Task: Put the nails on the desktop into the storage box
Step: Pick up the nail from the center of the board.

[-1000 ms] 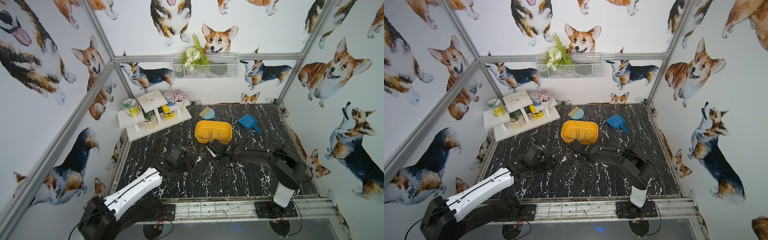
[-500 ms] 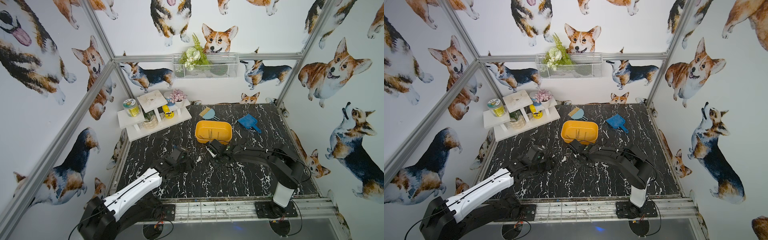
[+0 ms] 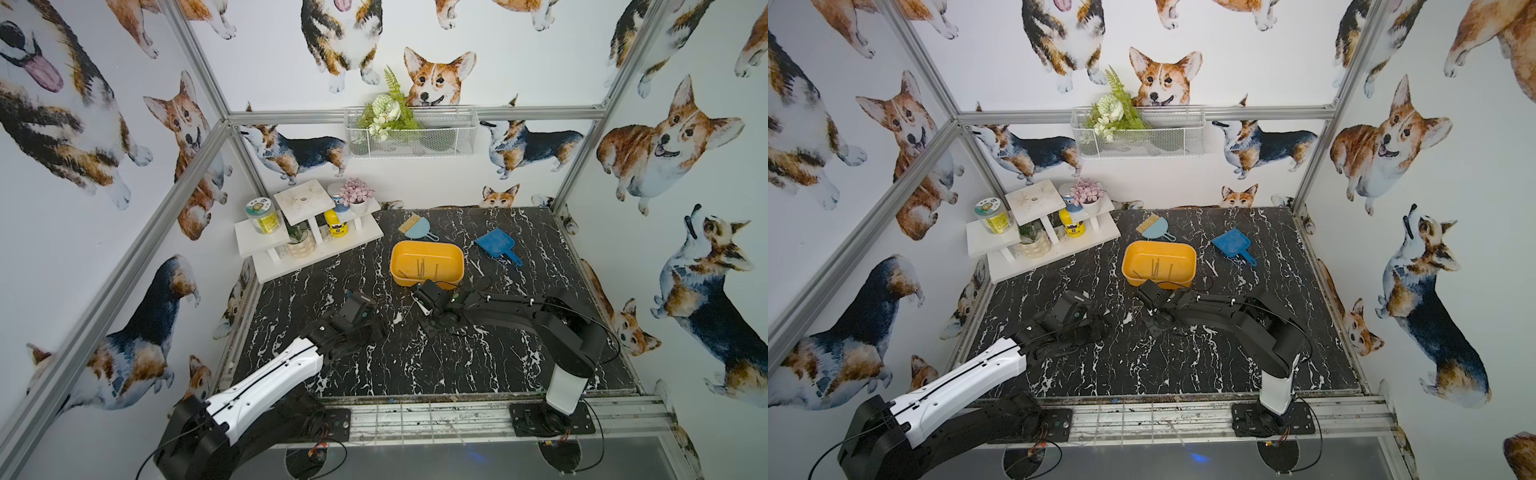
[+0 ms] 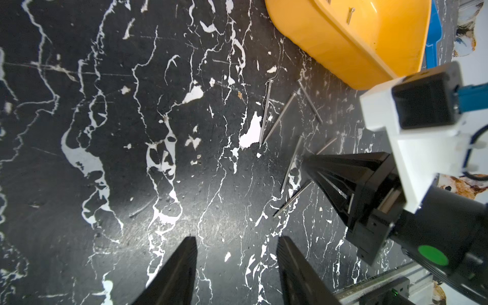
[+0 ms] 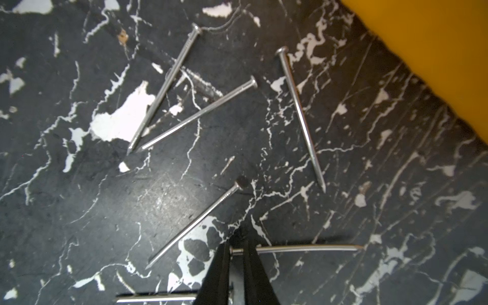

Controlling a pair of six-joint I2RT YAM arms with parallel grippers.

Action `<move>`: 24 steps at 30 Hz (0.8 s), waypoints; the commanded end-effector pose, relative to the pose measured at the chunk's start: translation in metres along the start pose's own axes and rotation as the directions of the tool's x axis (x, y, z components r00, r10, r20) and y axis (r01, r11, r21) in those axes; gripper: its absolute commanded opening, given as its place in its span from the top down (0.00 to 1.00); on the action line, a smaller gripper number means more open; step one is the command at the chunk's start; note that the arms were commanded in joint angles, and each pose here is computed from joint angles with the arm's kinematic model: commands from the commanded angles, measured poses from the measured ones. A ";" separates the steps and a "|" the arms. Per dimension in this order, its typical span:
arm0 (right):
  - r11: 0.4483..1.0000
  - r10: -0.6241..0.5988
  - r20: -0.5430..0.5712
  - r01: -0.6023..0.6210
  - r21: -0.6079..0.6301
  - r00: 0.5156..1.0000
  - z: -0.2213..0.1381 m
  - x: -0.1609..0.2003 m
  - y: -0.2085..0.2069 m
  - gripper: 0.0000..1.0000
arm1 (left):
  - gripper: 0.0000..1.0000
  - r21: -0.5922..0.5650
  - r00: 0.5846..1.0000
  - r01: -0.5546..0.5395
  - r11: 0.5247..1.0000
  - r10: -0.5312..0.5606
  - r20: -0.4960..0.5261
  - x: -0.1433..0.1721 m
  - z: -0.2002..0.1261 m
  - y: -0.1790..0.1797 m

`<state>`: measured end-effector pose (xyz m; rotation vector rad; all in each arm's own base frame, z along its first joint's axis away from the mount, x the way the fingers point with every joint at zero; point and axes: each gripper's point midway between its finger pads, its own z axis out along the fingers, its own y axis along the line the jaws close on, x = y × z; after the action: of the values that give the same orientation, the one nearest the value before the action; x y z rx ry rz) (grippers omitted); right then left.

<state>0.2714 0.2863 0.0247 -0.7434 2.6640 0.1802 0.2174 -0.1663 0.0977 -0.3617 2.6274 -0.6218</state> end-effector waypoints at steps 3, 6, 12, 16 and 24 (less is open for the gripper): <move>1.000 0.016 -0.032 -0.016 0.012 0.999 0.005 0.010 -0.002 0.89 | 0.45 -0.002 1.000 -0.002 1.000 0.002 0.011 -0.002 0.000 0.001; 1.000 0.021 -0.034 -0.021 0.008 0.999 0.006 0.011 -0.002 0.93 | 0.45 -0.003 1.000 -0.002 1.000 0.002 0.010 -0.001 0.000 0.001; 0.999 0.043 -0.026 -0.043 -0.016 0.999 0.001 0.010 0.004 1.00 | 0.45 -0.002 1.000 -0.001 1.000 0.001 0.011 -0.002 0.000 0.001; 0.997 0.071 -0.009 -0.071 -0.043 0.997 -0.006 0.006 0.008 1.00 | 0.45 0.000 1.000 -0.002 1.000 0.002 0.012 -0.003 0.000 0.000; 0.991 0.109 0.042 -0.105 -0.080 0.993 -0.030 -0.008 0.013 1.00 | 0.44 0.001 1.000 -0.004 1.000 0.004 0.014 -0.005 -0.001 -0.003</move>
<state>0.2644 0.2922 0.0466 -0.6317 2.6653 0.2982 0.2177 -0.1662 0.0970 -0.3632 2.6293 -0.6189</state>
